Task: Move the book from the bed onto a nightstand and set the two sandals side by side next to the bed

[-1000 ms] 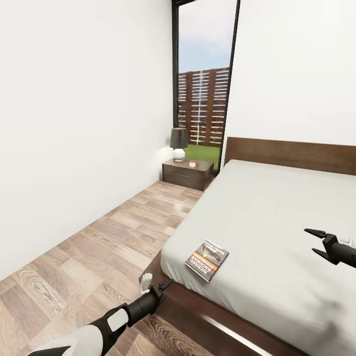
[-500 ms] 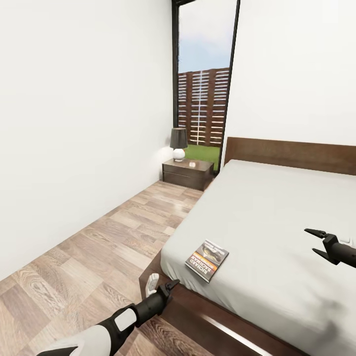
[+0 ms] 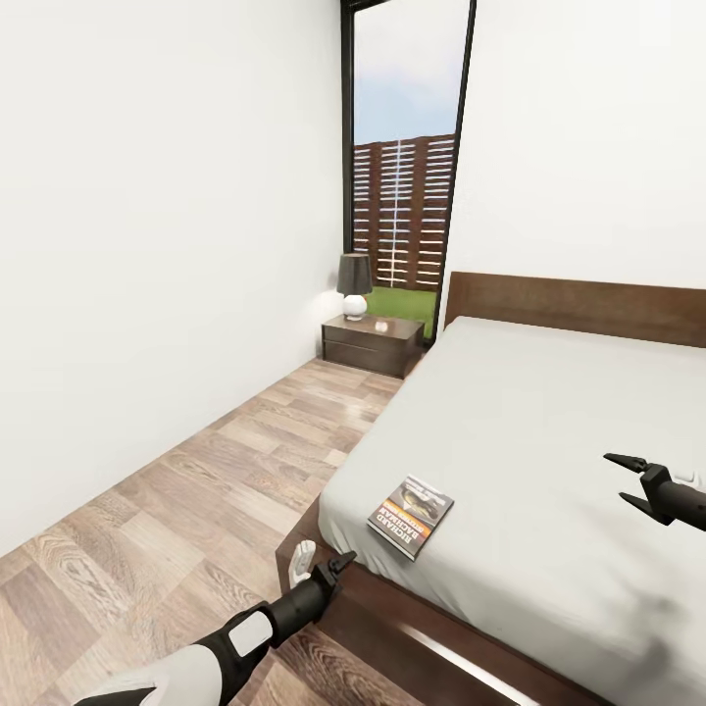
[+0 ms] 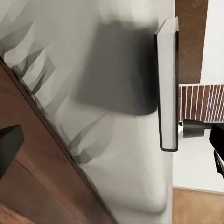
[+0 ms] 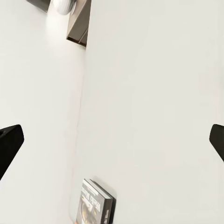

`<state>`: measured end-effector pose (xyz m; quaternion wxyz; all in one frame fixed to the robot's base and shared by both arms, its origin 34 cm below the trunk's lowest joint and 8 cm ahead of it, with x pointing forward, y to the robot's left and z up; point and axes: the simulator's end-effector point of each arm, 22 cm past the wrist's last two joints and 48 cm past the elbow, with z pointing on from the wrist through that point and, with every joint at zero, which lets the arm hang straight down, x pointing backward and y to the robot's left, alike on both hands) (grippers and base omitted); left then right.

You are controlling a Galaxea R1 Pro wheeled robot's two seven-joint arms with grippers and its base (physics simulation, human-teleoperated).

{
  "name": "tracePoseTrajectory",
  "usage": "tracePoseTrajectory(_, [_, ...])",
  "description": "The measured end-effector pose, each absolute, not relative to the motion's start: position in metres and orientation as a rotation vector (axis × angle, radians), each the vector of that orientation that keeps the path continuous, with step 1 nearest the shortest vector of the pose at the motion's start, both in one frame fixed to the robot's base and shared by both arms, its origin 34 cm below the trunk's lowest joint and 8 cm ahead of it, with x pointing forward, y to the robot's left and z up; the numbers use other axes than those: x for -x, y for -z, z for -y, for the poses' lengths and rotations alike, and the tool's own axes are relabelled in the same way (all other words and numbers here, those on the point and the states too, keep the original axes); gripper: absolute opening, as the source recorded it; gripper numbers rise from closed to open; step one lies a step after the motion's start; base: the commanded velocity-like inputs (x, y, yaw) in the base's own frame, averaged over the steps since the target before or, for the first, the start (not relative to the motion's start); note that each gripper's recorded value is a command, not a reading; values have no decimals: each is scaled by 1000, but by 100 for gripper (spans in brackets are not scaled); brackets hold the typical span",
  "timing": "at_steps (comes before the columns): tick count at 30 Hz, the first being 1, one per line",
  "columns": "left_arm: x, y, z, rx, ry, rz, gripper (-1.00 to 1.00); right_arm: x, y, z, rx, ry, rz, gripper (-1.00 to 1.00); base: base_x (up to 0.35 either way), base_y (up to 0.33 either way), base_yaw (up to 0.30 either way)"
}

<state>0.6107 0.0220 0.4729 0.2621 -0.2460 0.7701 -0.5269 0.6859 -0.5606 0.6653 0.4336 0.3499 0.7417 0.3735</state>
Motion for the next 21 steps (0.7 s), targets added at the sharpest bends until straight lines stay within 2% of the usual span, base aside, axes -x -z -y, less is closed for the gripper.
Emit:
tracePoseTrajectory(14, [-612,-473,-23,667,1424,-2079,100,-686,-666,560,-871,-931,-1847,100,0,0,-6])
tracePoseTrajectory(21, [-612,-475,-22,663,1432,-2072,100,-686,-666,561,-871,-932,-1846,100,0,0,-140])
